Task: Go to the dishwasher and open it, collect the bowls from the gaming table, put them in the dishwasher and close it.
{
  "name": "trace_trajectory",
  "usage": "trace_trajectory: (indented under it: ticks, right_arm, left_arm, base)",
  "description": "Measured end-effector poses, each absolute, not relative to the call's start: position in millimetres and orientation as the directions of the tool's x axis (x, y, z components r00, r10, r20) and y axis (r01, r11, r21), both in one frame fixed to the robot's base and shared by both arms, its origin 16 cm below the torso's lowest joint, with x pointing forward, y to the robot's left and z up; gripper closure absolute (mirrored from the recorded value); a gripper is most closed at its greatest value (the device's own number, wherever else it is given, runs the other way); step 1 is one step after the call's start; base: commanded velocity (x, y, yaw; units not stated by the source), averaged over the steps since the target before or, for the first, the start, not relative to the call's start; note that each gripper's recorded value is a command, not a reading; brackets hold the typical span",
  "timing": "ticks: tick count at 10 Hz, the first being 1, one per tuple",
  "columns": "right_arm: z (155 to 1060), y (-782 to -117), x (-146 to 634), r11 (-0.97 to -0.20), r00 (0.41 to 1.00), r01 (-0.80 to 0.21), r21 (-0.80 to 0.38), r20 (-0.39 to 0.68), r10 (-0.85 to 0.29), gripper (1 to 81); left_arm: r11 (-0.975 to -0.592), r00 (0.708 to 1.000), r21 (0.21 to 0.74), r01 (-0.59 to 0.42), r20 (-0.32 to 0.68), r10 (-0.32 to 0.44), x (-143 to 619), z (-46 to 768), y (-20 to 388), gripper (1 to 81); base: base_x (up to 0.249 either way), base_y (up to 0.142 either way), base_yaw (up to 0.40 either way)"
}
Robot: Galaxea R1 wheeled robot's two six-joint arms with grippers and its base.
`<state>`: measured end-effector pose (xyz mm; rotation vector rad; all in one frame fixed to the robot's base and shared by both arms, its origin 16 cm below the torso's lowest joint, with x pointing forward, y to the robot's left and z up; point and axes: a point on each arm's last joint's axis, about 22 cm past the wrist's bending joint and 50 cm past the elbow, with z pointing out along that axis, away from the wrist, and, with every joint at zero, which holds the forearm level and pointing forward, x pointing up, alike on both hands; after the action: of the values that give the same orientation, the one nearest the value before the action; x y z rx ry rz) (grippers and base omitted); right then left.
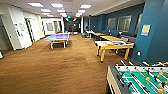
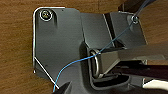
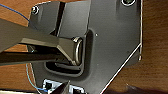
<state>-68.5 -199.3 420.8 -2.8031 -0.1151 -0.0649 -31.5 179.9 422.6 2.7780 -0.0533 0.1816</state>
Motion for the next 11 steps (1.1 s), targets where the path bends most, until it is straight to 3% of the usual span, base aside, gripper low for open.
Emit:
trace_trajectory:
  ticks: [5,11]
  right_arm:
    - [421.1,-195.1,-64.3,-0.939,0.995,0.089,-0.331,0.069,0.07,1.0]
    - [420.8,-197.8,-64.9,-0.94,0.995,0.09,-0.328,0.066,0.072,1.0]
  left_arm:
    - [-0.937,0.989,0.344,-0.063,0.144,-0.014,-25.1,422.7,181.9,1.0]
    - [-0.934,0.99,0.351,-0.062,0.141,-0.013,-28.4,423.1,175.8,1.0]
  base:
    - [0.19,0.069,0.0]
    - [0.192,0.0,0.0]
